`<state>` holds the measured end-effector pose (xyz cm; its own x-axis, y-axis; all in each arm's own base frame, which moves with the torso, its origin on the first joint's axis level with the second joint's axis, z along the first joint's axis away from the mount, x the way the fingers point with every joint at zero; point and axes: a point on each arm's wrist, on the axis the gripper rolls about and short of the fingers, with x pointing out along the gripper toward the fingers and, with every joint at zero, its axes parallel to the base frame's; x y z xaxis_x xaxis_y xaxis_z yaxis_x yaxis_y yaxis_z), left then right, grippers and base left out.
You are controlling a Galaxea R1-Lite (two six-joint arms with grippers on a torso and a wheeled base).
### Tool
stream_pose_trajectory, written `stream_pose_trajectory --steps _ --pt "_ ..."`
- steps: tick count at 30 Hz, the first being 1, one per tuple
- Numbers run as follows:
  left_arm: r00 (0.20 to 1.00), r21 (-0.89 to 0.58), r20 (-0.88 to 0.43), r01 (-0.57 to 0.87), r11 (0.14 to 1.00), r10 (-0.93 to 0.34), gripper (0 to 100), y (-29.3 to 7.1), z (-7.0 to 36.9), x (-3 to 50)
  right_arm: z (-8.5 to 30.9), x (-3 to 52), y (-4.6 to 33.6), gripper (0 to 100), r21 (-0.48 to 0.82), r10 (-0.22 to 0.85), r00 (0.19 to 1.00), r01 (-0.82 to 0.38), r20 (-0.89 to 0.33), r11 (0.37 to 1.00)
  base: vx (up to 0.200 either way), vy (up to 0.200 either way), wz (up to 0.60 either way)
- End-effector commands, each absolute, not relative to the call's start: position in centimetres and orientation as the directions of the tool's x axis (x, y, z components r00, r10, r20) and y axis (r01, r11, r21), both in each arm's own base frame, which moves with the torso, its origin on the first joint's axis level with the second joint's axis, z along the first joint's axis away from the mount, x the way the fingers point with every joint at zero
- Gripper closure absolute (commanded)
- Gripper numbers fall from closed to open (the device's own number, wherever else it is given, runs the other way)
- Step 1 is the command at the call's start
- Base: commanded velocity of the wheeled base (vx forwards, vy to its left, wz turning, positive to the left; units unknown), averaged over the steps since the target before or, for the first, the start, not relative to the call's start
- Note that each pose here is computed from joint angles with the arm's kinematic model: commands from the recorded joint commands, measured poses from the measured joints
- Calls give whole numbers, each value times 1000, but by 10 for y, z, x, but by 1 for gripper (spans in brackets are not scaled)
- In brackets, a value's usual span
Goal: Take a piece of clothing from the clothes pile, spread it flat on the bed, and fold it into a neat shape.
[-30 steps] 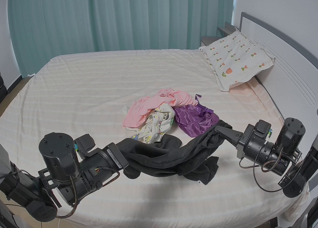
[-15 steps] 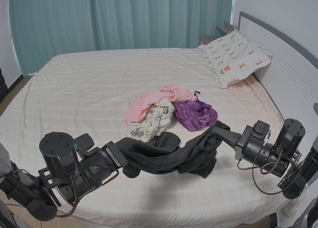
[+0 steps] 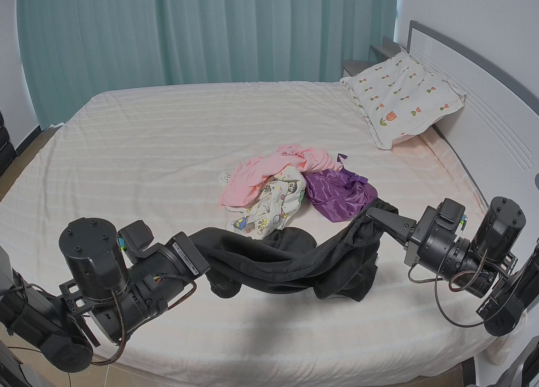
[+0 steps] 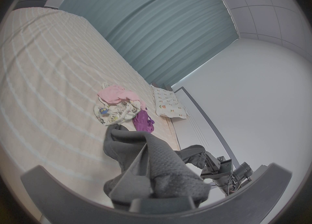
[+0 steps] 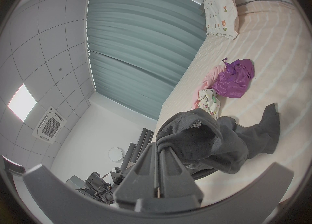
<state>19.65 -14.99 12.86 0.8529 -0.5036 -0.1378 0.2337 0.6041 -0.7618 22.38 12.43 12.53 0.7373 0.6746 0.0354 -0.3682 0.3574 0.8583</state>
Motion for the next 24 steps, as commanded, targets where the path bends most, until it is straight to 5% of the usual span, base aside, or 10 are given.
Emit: stream_pose_trajectory --steps 1,24 --pt "857 -762 -135 231 606 -497 100 -148 130 198 128 223 124 100 852 673 738 -385 53 354 0 200 0" --pt "859 -762 -111 249 598 -500 100 -147 135 195 128 221 126 100 847 681 731 -392 49 360 0 200 0"
